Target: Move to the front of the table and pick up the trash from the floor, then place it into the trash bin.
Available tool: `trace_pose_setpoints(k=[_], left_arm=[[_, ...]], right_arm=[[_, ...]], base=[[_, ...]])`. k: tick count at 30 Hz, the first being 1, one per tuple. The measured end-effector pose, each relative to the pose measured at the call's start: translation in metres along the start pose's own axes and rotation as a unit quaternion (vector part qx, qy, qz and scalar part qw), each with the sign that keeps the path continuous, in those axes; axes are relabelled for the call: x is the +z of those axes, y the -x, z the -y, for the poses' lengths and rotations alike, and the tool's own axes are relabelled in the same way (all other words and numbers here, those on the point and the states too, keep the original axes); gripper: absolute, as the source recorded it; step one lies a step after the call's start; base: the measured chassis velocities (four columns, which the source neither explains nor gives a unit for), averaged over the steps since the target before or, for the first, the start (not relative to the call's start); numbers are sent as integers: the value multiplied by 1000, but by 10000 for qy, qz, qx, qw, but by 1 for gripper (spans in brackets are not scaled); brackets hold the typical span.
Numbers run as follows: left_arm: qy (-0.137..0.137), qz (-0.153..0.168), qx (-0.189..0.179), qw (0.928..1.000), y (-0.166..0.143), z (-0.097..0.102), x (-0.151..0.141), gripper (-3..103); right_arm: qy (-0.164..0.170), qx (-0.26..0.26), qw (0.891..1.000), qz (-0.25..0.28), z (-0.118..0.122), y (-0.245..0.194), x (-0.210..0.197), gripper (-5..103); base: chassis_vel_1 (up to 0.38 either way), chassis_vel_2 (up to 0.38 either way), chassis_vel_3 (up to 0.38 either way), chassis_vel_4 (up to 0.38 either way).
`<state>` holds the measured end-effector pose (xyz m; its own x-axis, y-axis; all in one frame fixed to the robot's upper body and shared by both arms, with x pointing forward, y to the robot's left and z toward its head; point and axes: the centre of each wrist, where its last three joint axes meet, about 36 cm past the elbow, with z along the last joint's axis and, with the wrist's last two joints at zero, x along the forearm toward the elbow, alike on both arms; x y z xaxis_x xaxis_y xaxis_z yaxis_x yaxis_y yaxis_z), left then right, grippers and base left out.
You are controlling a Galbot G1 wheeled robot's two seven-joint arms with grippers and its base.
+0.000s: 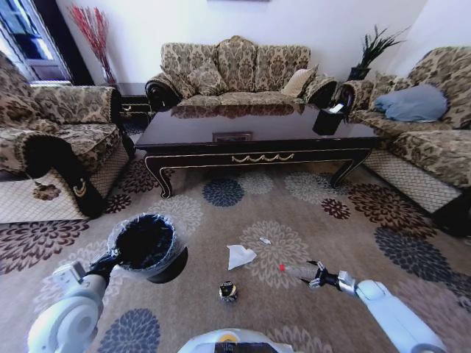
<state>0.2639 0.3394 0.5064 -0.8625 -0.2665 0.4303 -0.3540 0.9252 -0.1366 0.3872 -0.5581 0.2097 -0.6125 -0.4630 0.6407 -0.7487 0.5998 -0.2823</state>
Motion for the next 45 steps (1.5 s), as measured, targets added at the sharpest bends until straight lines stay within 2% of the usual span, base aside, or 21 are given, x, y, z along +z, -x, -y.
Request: trace_pose_setpoints(k=[2, 4, 6, 10, 12, 14, 15, 19, 22, 24, 27, 28, 32, 34, 35, 37, 38, 39, 40, 44, 45], left_arm=[[6, 0, -3, 10000, 0, 0, 0, 4], [21, -1, -15, 10000, 0, -1, 0, 4], [25, -2, -18, 10000, 0, -1, 0, 4], [19, -5, -18, 10000, 1, -1, 0, 4], [15, -9, -12, 10000, 1, -1, 0, 4], [-1, -23, 4, 10000, 3, 0, 1, 4], [-1, -23, 4, 10000, 3, 0, 1, 4], [-22, -42, 33, 10000, 6, 2, 3, 4], [-26, -56, 46, 10000, 7, 3, 4, 4], [-27, -71, 58, 10000, 7, 4, 4, 4], [-29, -89, 85, 9999, 7, 6, 6, 4], [-31, -113, 112, 9999, 7, 8, 7, 4], [-13, -166, 171, 9997, 8, 12, 11, 4], [0, -206, 237, 9995, 8, 16, 13, 4], [0, -206, 237, 9995, 8, 16, 13, 4], [-1, -244, 296, 9993, 8, 19, 15, 4], [-2, -287, 345, 9990, 9, 21, 17, 4], [-2, -313, 371, 9988, 9, 22, 19, 4], [-2, -313, 371, 9988, 9, 22, 19, 4], [7, -435, 533, 9976, 11, 27, 24, 4], [7, -435, 533, 9976, 11, 27, 24, 4]], right_arm=[[-8, -6, 10000, -9, -1, 1, 0, 102], [-41, -46, 10000, -62, -4, 3, 1, 94], [-64, -72, 9999, -94, -5, 4, 1, 94], [-161, -130, 9995, -245, -5, 2, 5, 72], [-164, -129, 9995, -254, -5, 1, 5, 72], [-198, -128, 9993, -282, -4, -1, 6, 61], [-198, -128, 9993, -282, -4, -1, 6, 61], [-230, -117, 9992, -294, -5, -7, 9, 39], [-245, -101, 9993, -268, -6, -9, 10, 39], [-237, -37, 9996, -155, -6, -12, 8, 29], [-203, 64, 9997, 95, -6, -13, 0, 26], [-151, 163, 9991, 367, -7, -13, -9, 20], [-46, 369, 9952, 910, -5, -14, -28, 19], [39, 607, 9887, 1372, 1, -21, -46, 19], [39, 607, 9887, 1372, 1, -21, -46, 19], [152, 801, 9811, 1753, 5, -25, -59, 19], [347, 986, 9692, 2228, 6, -26, -73, 19], [447, 1043, 9625, 2463, 5, -25, -80, 19], [447, 1043, 9625, 2463, 5, -25, -80, 19], [816, 1084, 9153, 3793, -6, -15, -146, 19], [816, 1084, 9153, 3793, -6, -15, -146, 19]], base=[[0, 0, 0, 0], [0, 0, 0, 0], [0, 0, 0, 0], [0, 0, 0, 0], [0, 0, 0, 0], [0, 0, 0, 0], [0, 0, 0, 0], [0, 0, 0, 0], [0, 0, 0, 0], [0, 0, 0, 0], [0, 0, 0, 0], [0, 0, 0, 0], [0, 0, 0, 0], [0, 0, 0, 0], [0, 0, 0, 0], [0, 0, 0, 0], [0, 0, 0, 0], [0, 0, 0, 0], [0, 0, 0, 0], [0, 0, 0, 0], [0, 0, 0, 0]])
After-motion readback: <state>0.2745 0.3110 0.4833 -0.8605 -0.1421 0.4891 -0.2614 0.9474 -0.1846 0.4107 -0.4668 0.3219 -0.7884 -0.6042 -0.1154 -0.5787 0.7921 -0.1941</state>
